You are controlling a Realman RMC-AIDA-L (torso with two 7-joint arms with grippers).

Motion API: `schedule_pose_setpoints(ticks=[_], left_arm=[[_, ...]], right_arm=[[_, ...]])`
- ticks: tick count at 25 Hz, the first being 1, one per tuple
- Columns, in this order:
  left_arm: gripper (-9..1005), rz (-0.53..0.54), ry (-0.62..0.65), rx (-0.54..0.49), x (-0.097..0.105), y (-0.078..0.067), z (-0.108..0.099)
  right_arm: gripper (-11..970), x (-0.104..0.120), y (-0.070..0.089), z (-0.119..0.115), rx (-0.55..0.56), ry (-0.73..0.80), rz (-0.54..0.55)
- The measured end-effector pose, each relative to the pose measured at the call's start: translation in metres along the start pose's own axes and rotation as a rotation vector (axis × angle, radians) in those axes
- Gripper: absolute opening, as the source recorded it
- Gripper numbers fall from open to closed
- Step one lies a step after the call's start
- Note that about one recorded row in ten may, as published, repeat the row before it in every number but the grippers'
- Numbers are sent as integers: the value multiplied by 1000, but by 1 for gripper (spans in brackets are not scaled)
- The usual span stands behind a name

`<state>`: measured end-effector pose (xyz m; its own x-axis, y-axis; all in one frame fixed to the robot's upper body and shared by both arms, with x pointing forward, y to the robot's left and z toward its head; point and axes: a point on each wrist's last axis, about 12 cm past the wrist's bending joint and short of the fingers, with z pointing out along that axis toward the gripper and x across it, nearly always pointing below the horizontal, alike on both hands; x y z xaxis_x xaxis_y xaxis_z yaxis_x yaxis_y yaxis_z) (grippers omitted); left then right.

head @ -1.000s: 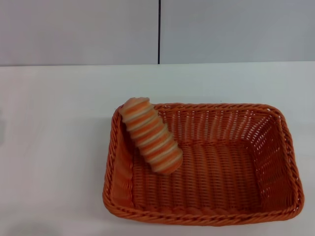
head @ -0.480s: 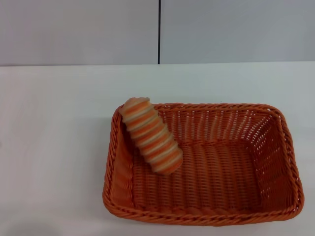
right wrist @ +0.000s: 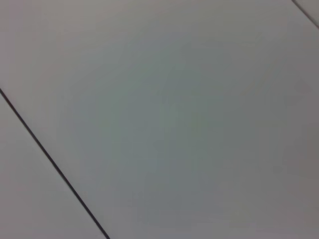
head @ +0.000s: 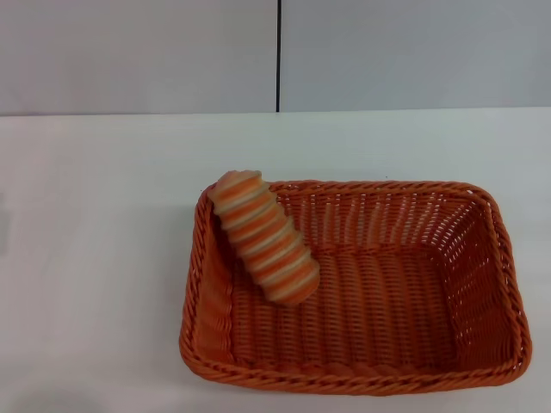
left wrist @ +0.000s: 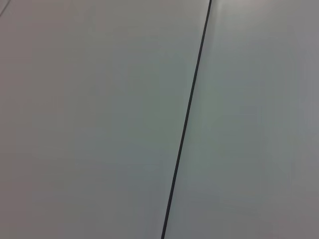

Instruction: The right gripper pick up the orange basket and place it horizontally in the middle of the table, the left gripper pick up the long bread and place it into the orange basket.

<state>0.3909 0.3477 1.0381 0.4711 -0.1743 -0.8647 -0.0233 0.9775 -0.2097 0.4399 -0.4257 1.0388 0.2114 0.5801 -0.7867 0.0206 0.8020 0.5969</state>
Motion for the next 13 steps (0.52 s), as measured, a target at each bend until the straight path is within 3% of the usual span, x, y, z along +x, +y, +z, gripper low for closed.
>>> schedule_pose_setpoints(ticks=[13], left_arm=[[738, -16, -10, 7, 1, -4, 4]], right_arm=[[366, -4, 2, 9, -7, -31, 8]])
